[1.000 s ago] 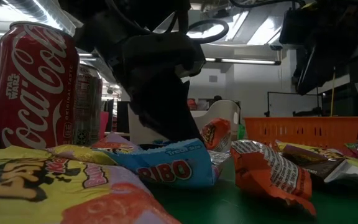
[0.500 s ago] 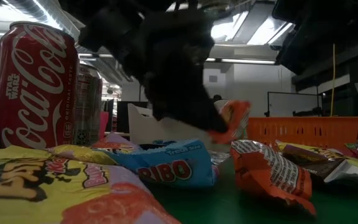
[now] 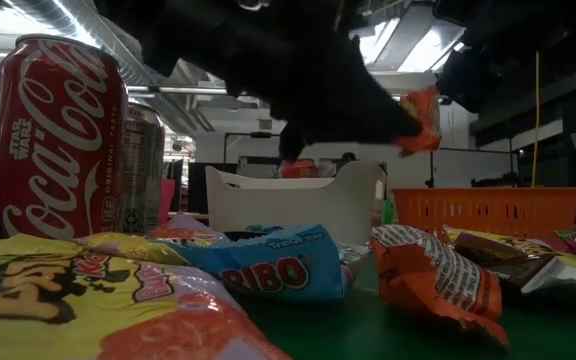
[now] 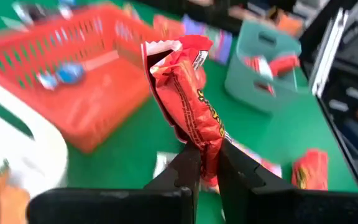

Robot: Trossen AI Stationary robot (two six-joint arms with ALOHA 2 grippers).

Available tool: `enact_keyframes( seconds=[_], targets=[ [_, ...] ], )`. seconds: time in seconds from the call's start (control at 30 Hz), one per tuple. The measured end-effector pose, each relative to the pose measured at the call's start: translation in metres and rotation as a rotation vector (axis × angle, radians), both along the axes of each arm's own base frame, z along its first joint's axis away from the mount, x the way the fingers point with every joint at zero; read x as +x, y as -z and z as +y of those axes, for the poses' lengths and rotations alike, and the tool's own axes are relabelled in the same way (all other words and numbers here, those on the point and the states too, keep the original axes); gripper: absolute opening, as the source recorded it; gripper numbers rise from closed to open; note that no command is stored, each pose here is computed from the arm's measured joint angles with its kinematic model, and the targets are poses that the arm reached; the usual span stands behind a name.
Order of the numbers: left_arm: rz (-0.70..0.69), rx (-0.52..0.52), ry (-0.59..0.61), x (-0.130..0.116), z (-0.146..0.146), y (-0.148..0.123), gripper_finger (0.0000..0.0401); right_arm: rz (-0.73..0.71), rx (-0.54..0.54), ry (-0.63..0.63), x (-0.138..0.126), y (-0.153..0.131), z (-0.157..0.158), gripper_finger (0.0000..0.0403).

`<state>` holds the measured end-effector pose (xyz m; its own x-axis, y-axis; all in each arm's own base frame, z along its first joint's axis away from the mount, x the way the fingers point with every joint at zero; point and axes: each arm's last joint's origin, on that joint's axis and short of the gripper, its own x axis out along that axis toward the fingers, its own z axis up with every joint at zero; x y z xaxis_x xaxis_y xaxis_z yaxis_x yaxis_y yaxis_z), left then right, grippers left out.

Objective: Sort candy
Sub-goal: Put the orange chocolate into the blue bin

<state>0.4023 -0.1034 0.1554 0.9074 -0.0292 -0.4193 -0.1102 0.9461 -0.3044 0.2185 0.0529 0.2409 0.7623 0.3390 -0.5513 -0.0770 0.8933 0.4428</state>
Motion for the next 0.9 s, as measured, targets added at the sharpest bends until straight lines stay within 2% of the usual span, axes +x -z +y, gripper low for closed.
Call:
enact_keyframes(
  seconds=[0.33, 0.6, 0.73, 0.9],
  targets=[
    [-0.197, 0.146, -0.084, 0.006, 0.003, -0.018, 0.0031, -0.090, -0.027, 0.066, 0.005, -0.007, -0.001, 0.0249],
    [-0.290, 0.210, -0.100, 0.008, 0.004, -0.028, 0.0032, -0.174, -0.037, 0.062, 0.008, -0.013, -0.001, 0.0241],
    [-0.290, 0.212, -0.099, 0.008, 0.004, -0.028, 0.0035, -0.196, -0.033, 0.061, 0.009, -0.015, -0.001, 0.0205],
    [-0.290, 0.212, -0.098, 0.008, 0.004, -0.028, 0.0035, -0.199, -0.033, 0.062, 0.009, -0.015, -0.001, 0.0131]
  ],
)
